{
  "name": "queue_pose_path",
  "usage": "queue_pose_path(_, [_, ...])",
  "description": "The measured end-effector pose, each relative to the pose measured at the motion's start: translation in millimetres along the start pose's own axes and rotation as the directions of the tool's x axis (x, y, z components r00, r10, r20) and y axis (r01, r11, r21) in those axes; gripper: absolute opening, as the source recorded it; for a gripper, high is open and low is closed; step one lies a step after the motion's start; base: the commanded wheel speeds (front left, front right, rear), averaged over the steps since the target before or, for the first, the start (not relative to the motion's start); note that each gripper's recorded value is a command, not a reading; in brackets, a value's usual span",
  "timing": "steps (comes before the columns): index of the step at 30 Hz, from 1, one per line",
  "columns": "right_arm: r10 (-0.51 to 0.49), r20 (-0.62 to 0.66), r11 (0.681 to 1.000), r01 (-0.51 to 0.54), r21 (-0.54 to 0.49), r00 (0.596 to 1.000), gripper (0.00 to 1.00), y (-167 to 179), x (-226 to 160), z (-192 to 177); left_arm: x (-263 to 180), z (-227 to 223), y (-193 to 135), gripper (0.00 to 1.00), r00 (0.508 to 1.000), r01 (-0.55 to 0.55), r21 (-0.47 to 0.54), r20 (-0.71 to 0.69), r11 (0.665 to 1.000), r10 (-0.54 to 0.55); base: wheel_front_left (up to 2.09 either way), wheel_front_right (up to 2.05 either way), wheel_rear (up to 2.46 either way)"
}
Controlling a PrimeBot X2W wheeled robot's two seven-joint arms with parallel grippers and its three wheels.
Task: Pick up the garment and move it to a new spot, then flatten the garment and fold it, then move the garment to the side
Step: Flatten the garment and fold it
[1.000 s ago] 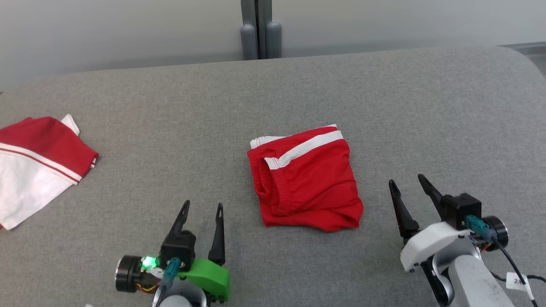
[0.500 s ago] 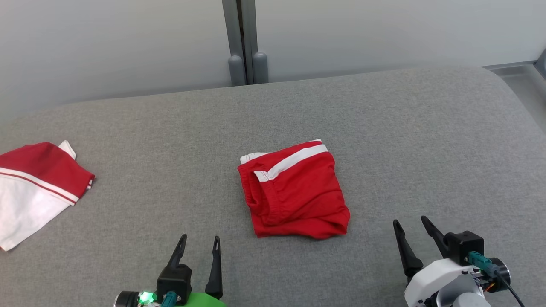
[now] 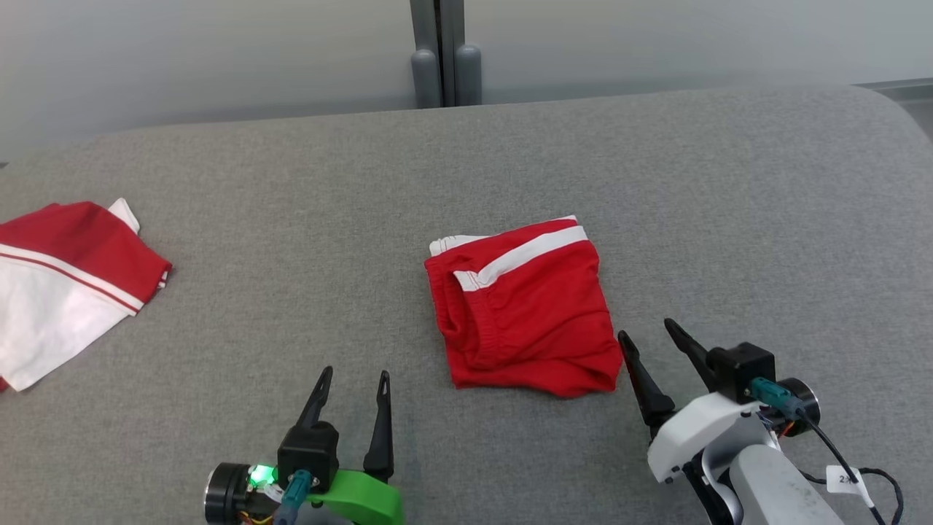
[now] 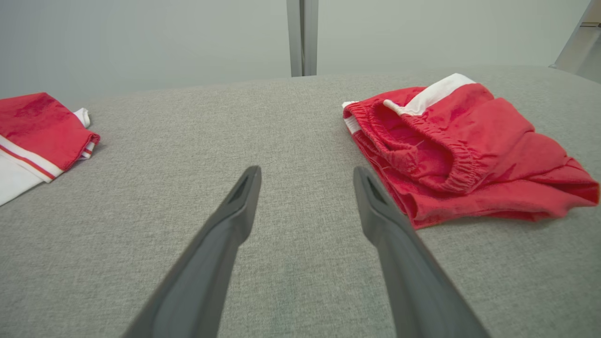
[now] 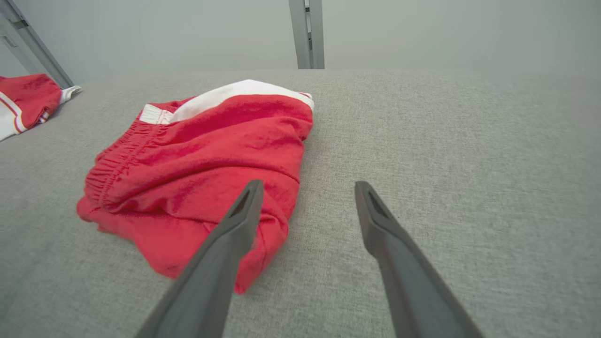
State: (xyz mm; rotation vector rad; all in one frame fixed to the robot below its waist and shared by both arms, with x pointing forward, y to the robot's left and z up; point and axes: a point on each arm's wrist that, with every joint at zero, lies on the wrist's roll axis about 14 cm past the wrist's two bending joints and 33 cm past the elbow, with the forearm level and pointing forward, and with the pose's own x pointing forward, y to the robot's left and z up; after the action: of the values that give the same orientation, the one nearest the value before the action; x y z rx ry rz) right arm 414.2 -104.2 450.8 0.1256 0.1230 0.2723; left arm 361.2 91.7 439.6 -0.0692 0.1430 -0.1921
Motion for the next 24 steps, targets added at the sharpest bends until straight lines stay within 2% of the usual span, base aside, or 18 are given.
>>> queue_pose_path(3, [0.029,-0.015,1.000,-0.029,0.000,0.999,0.82,7.3,12.0,-4.0,2.1,-3.6,4.3,1.00,1.000,-0.016,-0.006,-0.012,1.000,0.016,0.00,0.00,0.00])
queue_pose_path(6, [0.053,-0.041,0.999,-0.053,0.008,0.998,0.79,14.6,19.1,-13.0,3.0,-7.6,10.0,1.00,0.999,-0.035,-0.008,-0.025,0.999,0.034,0.00,0.00,0.00])
queue_pose_path(8, [0.068,-0.061,0.998,-0.067,0.012,0.996,0.71,19.2,21.6,-20.5,3.7,-9.6,13.5,1.00,0.998,-0.047,-0.009,-0.032,0.999,0.046,0.00,0.00,0.00])
queue_pose_path(10, [0.081,-0.076,0.997,-0.080,0.015,0.994,0.58,22.9,24.5,-26.1,3.3,-13.1,16.7,1.00,0.997,-0.058,-0.013,-0.043,0.998,0.057,0.00,0.00,0.00])
queue_pose_path(11, [0.086,-0.082,0.996,-0.085,0.016,0.993,0.48,24.5,25.7,-28.3,3.3,-14.3,17.8,1.00,0.997,-0.061,-0.013,-0.047,0.998,0.061,0.00,0.00,0.00])
queue_pose_path(12, [0.090,-0.085,0.996,-0.089,0.018,0.992,0.34,25.7,26.8,-29.8,3.6,-15.0,19.0,1.00,0.997,-0.066,-0.014,-0.049,0.998,0.065,0.00,0.00,0.00])
queue_pose_path(13, [0.094,-0.088,0.995,-0.093,0.019,0.992,0.09,26.8,28.3,-30.8,4.3,-15.4,20.0,1.00,0.996,-0.069,-0.013,-0.050,0.998,0.068,0.00,0.00,0.00])
queue_pose_path(14, [0.098,-0.089,0.995,-0.097,0.022,0.991,0.00,28.0,29.6,-31.4,5.1,-15.6,20.8,1.00,0.996,-0.071,-0.012,-0.051,0.997,0.071,0.00,0.00,0.00])
queue_pose_path(24, [0.093,-0.030,0.994,-0.091,0.064,0.995,0.00,29.8,22.5,-15.4,9.6,-10.6,14.8,1.00,0.998,-0.051,-0.011,-0.036,0.999,0.050,0.00,0.00,0.00])
